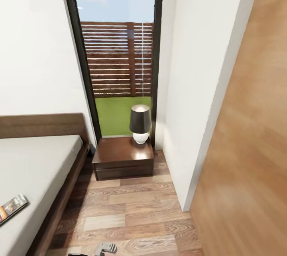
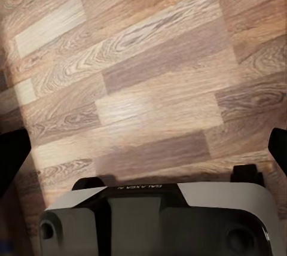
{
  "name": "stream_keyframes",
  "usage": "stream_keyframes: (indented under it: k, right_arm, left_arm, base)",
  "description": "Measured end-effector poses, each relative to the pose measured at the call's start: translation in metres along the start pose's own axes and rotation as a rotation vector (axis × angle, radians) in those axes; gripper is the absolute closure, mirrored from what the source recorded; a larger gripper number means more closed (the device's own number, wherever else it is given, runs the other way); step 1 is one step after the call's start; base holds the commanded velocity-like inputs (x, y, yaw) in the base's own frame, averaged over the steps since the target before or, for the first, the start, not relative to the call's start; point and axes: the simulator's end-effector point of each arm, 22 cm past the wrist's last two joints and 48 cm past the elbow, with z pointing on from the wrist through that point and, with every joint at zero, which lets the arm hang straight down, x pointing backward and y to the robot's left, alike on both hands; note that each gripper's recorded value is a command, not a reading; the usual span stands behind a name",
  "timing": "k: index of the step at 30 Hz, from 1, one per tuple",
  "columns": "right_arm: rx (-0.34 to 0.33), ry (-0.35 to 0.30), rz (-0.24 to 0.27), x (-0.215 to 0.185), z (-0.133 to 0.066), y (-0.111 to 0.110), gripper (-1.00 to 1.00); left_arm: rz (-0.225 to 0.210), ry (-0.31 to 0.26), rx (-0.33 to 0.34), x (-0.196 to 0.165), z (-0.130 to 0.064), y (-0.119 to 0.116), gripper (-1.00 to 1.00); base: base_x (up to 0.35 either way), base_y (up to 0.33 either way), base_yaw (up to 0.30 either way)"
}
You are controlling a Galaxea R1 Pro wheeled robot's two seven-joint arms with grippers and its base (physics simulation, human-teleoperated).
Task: In the bedroom, move the book from the bed onto either nightstand, and place the two sandals side by side next to the bed.
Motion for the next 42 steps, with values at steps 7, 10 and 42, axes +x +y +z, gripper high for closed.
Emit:
stream_keyframes:
  k: [7, 10, 42]
  right_arm:
    - [0.000, 0.000, 0.000, 0.0001, 0.0000, 0.0000, -1.00]
    - [0.000, 0.000, 0.000, -0.0002, 0.0001, 0.0001, -1.00]
    - [0.000, 0.000, 0.000, 0.0000, 0.0000, -0.0001, -1.00]
  left_arm:
    - [0.000, 0.000, 0.000, -0.0001, 0.0000, 0.0000, -1.00]
    - [0.000, 0.000, 0.000, 0.0000, 0.0000, 0.0000, -1.00]
    - [0.000, 0.000, 0.000, 0.0000, 0.0001, 0.0000, -1.00]
  base:
    - [0.306, 0.000, 0.019]
    - [0.282, 0.000, 0.126]
    - [0.276, 0.000, 0.052]
